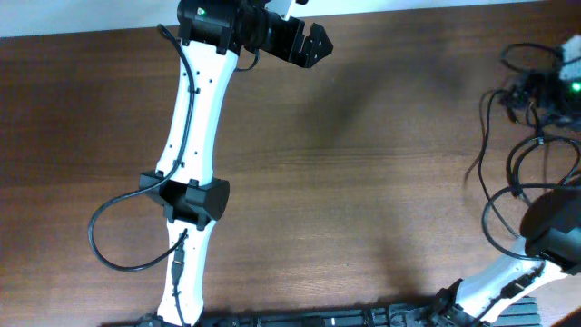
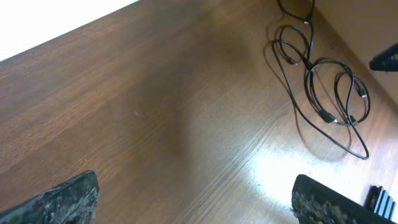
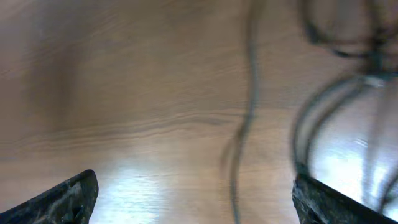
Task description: Untangle cables
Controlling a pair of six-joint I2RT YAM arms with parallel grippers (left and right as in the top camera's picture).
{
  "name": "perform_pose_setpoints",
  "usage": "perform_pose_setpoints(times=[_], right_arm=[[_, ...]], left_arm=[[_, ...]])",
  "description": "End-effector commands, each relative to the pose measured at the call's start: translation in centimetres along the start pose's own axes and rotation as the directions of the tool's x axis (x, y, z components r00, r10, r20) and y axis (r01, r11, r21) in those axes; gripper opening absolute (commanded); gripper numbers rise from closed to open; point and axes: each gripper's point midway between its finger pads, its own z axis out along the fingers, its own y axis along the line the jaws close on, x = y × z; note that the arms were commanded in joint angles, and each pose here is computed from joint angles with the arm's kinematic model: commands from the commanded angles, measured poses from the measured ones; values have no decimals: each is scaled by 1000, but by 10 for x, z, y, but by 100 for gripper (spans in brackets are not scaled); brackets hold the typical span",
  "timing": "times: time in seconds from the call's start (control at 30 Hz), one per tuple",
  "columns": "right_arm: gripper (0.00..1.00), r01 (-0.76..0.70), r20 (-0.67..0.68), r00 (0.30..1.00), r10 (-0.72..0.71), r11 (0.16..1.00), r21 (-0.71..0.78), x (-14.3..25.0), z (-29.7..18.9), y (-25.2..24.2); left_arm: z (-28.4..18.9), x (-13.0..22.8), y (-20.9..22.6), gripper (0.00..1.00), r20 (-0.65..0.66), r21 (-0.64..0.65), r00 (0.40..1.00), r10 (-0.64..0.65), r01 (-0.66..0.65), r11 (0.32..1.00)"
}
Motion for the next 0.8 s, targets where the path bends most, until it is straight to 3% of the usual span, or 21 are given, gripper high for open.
perform_pose_setpoints(times=[0.0, 0.13, 0.33, 0.53, 0.67, 0.77], right_arm=[[99, 95, 1, 995, -96, 983, -154, -5, 12, 69], [99, 256, -29, 959, -283, 903, -345, 12, 31, 175], [99, 454, -90, 834, -544, 770, -448, 72, 55, 285], [99, 526, -64, 777, -627, 701, -481, 92, 61, 322], [99, 423, -95, 850, -519, 778, -464, 83, 63, 326], [99, 528, 51, 819, -572, 716, -456, 74, 42, 345]], left_arm=[[-5, -6, -3, 99, 20, -9, 999, 35, -35, 999], [-6, -6, -2, 99, 20, -10, 999, 34, -34, 999], [-5, -6, -3, 99, 20, -9, 999, 34, -34, 999], [-5, -6, -3, 99, 20, -9, 999, 34, -34, 999], [-5, -6, -3, 99, 20, -9, 999, 34, -34, 999], [-5, -6, -3, 99, 20, -9, 999, 34, -34, 999]])
